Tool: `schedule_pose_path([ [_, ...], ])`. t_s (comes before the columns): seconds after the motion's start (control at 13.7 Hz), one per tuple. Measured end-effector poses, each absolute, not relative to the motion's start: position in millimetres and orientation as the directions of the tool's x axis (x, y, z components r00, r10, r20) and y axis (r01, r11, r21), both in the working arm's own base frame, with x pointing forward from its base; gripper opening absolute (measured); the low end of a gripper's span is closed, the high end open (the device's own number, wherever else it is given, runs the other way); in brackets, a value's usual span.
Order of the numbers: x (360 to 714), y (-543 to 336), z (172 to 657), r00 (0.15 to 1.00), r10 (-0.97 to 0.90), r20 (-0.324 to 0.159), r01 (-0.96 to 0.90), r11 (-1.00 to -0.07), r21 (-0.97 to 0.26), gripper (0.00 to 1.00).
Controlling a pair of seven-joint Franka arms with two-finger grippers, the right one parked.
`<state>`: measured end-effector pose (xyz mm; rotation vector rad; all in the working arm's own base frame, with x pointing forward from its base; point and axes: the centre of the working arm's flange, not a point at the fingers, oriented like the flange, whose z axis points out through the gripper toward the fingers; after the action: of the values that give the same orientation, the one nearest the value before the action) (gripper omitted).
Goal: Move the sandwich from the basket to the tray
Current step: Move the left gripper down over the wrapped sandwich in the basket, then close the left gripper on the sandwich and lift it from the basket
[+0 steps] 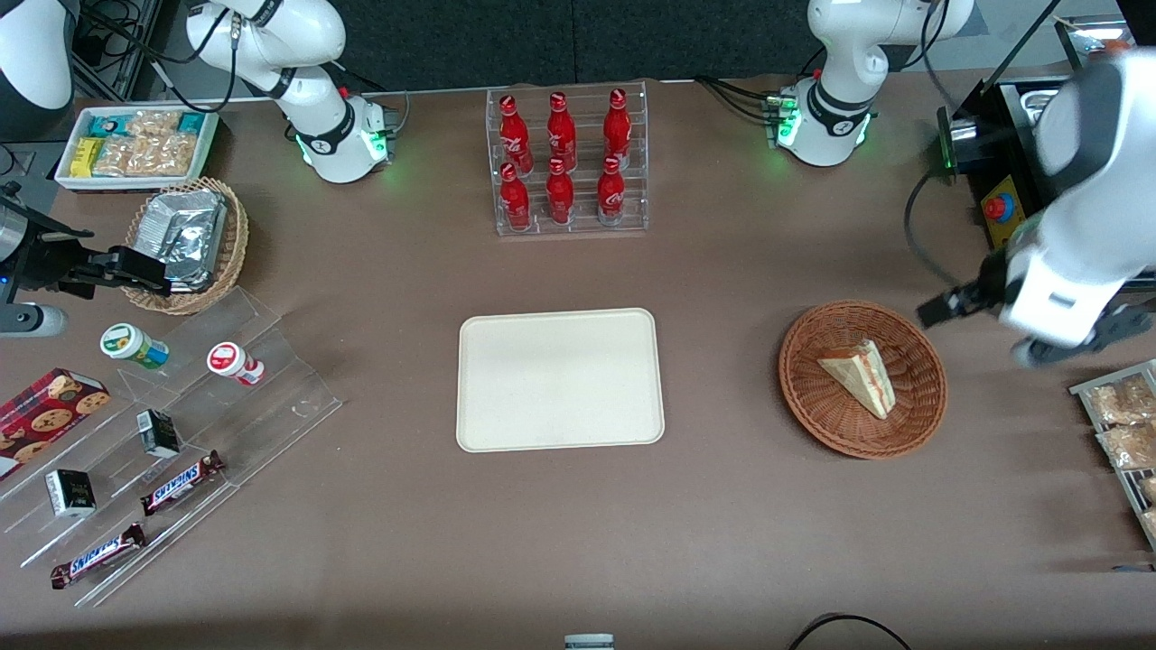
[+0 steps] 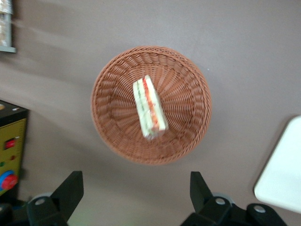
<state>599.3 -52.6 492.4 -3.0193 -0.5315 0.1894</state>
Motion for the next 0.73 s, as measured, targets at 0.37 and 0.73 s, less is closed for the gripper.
schedule_pose_path([
  [0.37, 612.3, -52.2, 386.9, 0.852, 0.51, -0.118, 0.497, -0.859, -0.123, 1.0],
  [0.73, 604.0, -52.7, 304.6, 0.807, 0.574, -0.137, 0.556, -0.818, -0.15, 1.0],
])
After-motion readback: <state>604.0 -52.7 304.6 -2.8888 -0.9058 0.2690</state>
